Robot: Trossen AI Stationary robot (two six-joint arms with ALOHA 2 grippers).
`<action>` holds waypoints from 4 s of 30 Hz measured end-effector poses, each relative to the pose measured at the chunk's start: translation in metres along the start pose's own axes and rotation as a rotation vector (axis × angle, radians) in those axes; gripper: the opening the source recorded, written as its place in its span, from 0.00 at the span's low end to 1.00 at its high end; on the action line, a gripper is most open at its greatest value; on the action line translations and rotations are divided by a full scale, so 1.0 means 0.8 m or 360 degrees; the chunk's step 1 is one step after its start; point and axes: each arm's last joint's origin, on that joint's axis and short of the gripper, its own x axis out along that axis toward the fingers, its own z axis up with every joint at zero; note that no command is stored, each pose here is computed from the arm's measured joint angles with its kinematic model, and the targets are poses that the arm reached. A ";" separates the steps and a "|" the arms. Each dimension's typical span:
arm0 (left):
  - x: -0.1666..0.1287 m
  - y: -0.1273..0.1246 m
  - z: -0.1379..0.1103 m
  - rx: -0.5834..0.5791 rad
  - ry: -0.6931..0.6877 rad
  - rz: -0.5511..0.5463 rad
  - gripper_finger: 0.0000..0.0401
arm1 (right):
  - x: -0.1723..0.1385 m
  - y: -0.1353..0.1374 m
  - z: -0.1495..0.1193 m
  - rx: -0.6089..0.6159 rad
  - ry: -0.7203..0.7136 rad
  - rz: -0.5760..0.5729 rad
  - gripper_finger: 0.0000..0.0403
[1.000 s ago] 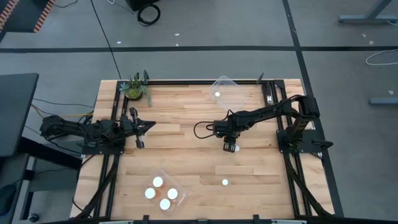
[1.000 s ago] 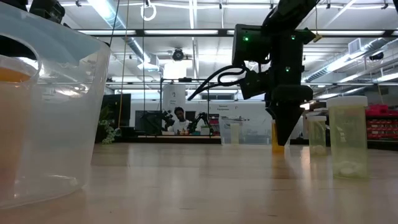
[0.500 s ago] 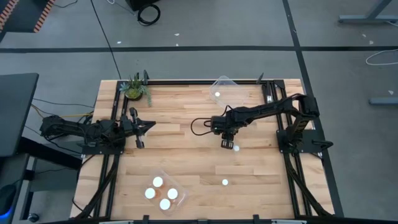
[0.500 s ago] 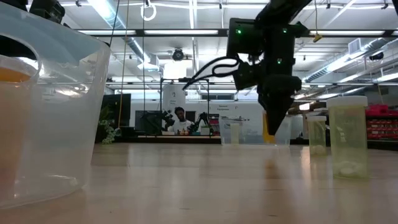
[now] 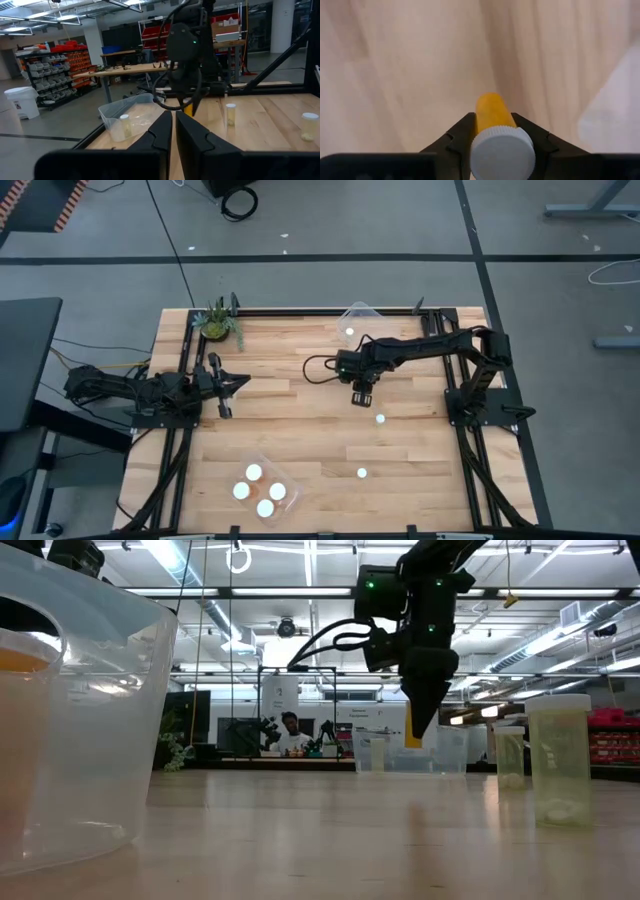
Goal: Pick and place medicine bottles into bin by pill shape (circle, oval)
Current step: Put the orange tablet bottle into the top transparent bin
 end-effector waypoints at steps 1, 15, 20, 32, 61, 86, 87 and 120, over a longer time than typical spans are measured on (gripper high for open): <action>0.000 0.000 0.000 0.0000 0.0000 0.0000 0.07 | -0.002 -0.003 0.001 0.0000 0.0006 -0.0018 0.31; 0.000 0.000 0.000 0.0000 0.0001 0.0000 0.09 | -0.034 -0.053 0.019 0.0060 -0.0013 -0.0176 0.31; 0.000 0.000 0.000 0.0000 0.0001 0.0000 0.07 | -0.035 -0.076 0.018 0.0092 0.0006 -0.0193 0.31; 0.000 0.000 0.000 0.0000 0.0000 0.0000 0.09 | -0.033 -0.135 0.010 0.0194 0.0020 -0.0236 0.31; 0.000 0.000 0.000 0.0000 0.0001 0.0000 0.06 | -0.052 -0.196 0.016 0.0284 -0.0067 -0.0278 0.31; 0.000 0.000 0.000 0.0001 0.0001 0.0000 0.09 | -0.005 -0.256 0.073 0.0277 0.0127 -0.0228 0.31; 0.000 0.000 0.000 0.0001 0.0001 0.0000 0.09 | -0.002 -0.257 0.073 0.0279 0.0130 -0.0226 0.31; 0.000 0.000 0.000 0.0001 0.0002 0.0000 0.07 | 0.053 -0.268 0.055 0.0311 0.0160 -0.0124 0.31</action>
